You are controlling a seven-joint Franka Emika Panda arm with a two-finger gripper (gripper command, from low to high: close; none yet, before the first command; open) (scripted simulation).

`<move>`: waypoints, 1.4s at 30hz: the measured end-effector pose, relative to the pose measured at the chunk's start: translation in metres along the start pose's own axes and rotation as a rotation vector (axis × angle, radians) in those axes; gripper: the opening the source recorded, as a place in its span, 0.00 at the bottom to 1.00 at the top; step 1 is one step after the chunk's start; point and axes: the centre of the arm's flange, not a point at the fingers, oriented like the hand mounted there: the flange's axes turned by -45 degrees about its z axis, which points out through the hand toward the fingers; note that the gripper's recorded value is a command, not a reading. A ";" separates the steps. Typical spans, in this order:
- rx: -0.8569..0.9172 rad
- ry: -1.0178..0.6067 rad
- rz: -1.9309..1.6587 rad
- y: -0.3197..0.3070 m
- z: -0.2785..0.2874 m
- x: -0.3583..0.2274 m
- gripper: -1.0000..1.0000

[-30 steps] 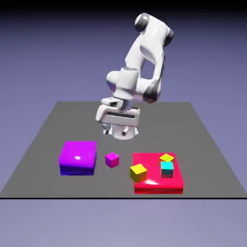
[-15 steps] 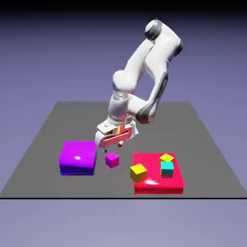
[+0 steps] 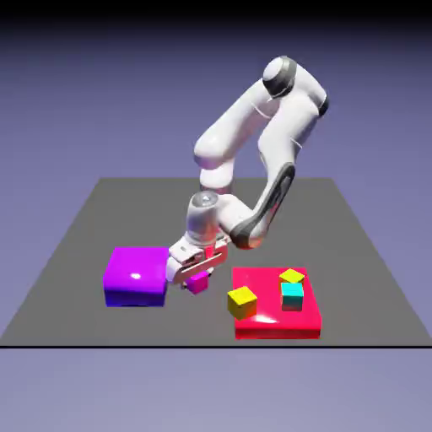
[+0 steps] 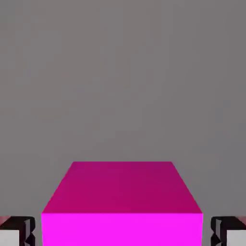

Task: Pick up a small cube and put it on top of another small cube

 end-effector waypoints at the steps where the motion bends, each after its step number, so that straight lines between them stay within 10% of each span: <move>1: -0.003 0.001 -0.001 0.001 -0.007 0.001 0.00; 42: -0.167 0.004 -1.434 -0.006 -0.201 0.163 0.00</move>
